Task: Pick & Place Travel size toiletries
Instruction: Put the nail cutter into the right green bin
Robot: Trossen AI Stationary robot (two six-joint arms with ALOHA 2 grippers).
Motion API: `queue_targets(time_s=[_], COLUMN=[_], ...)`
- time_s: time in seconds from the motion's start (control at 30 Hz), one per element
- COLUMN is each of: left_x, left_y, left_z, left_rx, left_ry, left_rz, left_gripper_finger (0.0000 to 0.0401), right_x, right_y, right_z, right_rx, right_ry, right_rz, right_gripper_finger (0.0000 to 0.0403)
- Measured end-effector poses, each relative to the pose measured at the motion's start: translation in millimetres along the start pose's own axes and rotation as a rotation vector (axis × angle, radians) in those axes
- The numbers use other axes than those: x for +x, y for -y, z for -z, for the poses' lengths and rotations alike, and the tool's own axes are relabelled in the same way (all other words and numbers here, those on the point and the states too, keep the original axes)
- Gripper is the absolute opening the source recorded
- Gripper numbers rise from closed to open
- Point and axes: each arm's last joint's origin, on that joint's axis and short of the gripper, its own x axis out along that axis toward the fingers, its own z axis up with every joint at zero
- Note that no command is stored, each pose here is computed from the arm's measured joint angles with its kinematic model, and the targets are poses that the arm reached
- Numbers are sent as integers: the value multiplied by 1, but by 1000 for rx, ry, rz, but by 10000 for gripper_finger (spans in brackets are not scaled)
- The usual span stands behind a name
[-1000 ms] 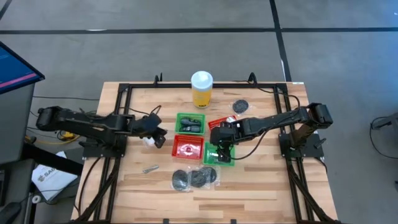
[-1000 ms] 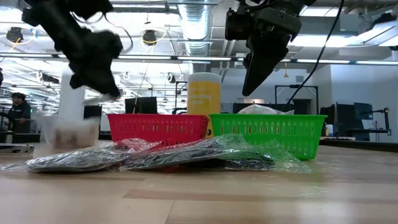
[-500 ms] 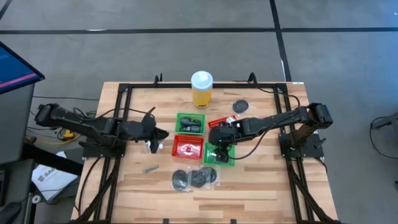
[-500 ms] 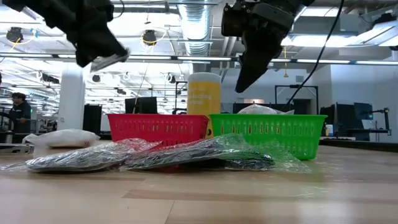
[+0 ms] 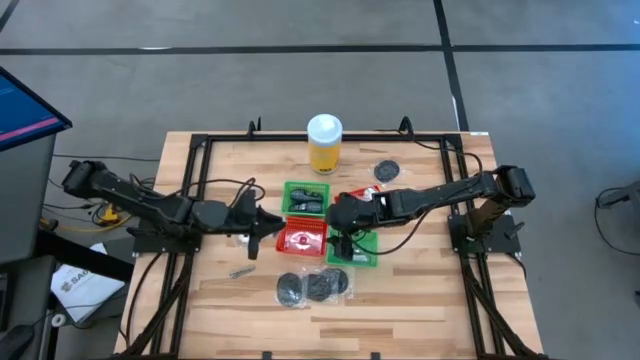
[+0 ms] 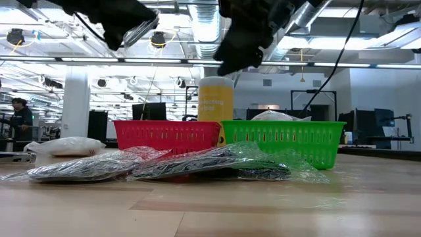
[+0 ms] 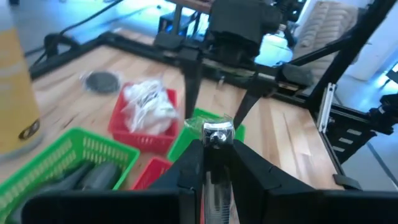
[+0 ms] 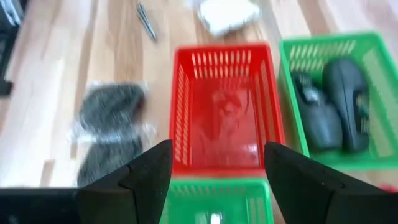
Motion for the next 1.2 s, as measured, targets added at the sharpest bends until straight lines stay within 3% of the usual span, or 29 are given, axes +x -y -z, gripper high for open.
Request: queue_targets(time_s=[0.43,1.2], left_x=[27,42], left_y=[21,29], left_z=[2,1], left_rx=[126,169], left_ry=[145,288], left_rz=[95,149], left_gripper_finger=[46,47], right_x=[-2,-8], right_y=[-11,-28], right_z=[-12,-37], right_rx=[-43,-100], right_ry=[140,443], right_rz=[-46,-118], right_gripper_finger=[240,239])
